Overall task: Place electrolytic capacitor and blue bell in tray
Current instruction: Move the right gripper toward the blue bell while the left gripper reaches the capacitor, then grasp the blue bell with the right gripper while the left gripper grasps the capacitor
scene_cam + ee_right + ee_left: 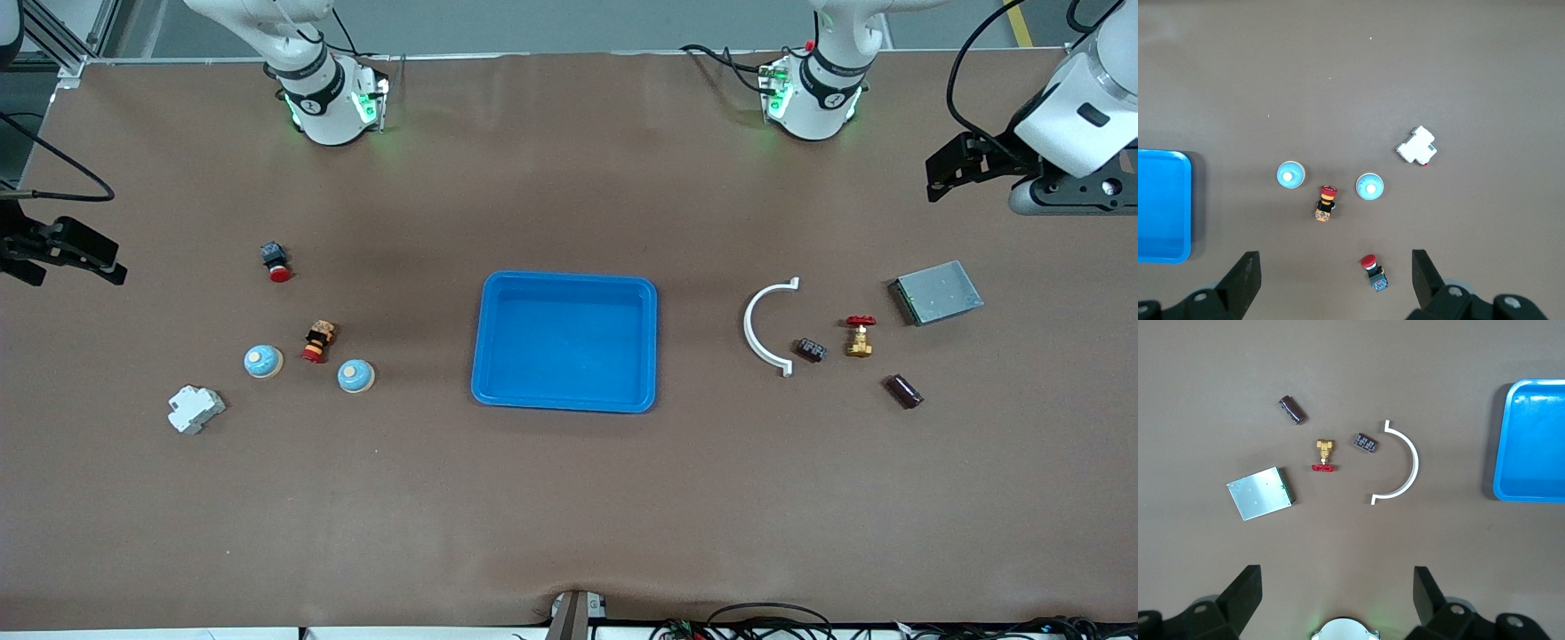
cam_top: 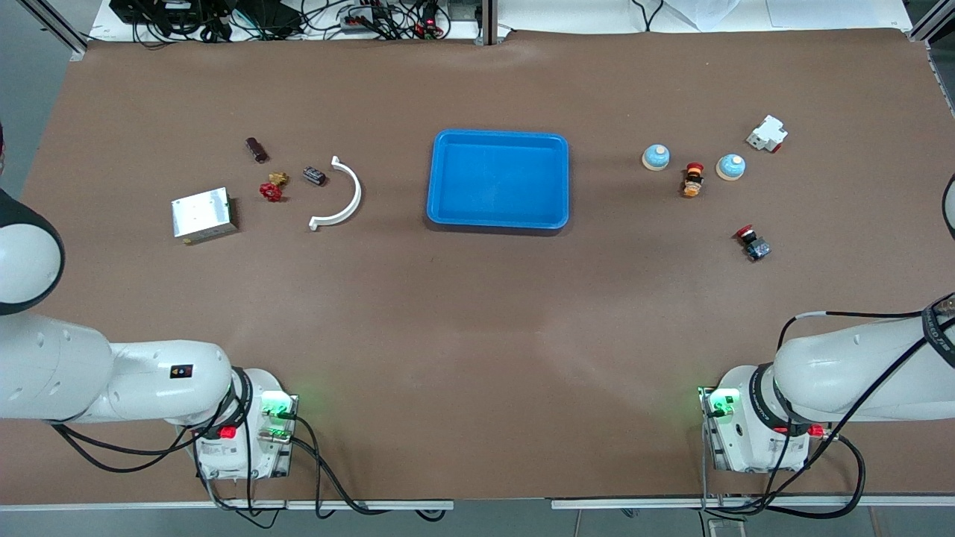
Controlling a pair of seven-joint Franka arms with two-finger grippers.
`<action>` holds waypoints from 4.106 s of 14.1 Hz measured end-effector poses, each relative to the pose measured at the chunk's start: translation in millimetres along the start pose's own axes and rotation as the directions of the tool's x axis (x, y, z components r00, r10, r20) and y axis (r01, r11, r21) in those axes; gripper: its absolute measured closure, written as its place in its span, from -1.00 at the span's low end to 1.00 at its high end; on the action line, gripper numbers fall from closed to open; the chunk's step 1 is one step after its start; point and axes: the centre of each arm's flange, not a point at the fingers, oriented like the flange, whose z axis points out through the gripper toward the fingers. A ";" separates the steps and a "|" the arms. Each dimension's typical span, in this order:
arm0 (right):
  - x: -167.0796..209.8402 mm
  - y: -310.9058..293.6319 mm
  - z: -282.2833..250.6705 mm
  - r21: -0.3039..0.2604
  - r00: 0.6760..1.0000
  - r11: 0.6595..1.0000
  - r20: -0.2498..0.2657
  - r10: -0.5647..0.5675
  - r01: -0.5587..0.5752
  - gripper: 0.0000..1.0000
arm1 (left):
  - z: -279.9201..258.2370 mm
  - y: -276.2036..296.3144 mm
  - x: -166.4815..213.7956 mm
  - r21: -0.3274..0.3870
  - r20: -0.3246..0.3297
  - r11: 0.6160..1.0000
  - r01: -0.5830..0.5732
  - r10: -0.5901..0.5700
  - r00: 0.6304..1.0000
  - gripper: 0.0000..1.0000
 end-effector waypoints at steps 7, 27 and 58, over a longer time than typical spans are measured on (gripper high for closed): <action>1.3 -0.8 -1.0 0.000 1.000 1.000 -0.012 -0.001 0.001 -1.00 | 0.0 0.0 0.0 0.000 0.000 1.000 0.000 0.000 1.000 -1.00; 3.7 -2.2 1.5 0.000 1.000 1.000 -0.016 -0.004 0.004 -1.00 | 128.6 -21.5 80.8 0.052 0.191 0.998 0.018 -0.028 0.981 -1.00; 31.6 -133.1 316.3 0.039 0.990 0.991 0.067 0.124 -0.127 -1.00 | 435.7 -11.2 71.3 -0.069 0.036 0.656 0.752 -0.752 0.659 -0.57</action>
